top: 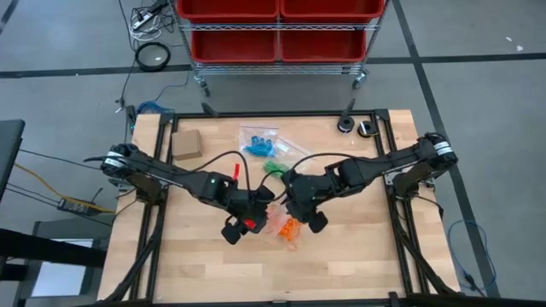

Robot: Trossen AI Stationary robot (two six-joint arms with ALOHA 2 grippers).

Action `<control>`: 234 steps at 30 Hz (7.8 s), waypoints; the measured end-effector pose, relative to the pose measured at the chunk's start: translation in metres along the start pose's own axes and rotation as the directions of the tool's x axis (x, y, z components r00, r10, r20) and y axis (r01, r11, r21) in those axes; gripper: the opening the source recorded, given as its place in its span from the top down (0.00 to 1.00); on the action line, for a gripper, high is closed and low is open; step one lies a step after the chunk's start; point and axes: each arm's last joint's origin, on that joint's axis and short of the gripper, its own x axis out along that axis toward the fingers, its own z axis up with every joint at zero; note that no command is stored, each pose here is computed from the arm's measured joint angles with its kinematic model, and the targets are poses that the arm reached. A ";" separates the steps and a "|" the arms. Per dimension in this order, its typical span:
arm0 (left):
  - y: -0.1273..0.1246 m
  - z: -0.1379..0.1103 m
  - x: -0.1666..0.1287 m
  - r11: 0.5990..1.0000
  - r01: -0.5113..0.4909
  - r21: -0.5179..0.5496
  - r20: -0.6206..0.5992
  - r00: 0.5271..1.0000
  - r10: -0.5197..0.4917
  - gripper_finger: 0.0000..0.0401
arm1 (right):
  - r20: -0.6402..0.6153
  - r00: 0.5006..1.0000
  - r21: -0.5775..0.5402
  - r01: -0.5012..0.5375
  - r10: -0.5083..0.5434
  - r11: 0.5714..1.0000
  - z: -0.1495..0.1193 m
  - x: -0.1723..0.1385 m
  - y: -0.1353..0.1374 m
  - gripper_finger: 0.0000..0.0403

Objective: Sort rubber bands
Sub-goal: Put the orange rubber band into the transparent zip bag

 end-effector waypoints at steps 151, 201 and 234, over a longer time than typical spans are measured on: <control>0.020 -0.008 -0.003 0.919 -0.388 -0.074 -0.088 0.920 0.382 0.99 | 0.547 0.812 0.397 -0.037 -0.204 0.917 -0.080 -0.027 -0.004 1.00; 0.053 0.017 -0.045 0.988 -0.118 -0.101 -0.550 0.834 0.043 1.00 | 0.270 0.908 0.547 0.129 -0.320 0.827 -0.036 0.028 0.014 0.60; 0.042 0.038 -0.060 0.992 -0.076 -0.096 -0.453 0.891 0.024 0.99 | 0.236 0.890 0.444 0.259 -0.390 0.858 -0.033 0.023 0.021 0.62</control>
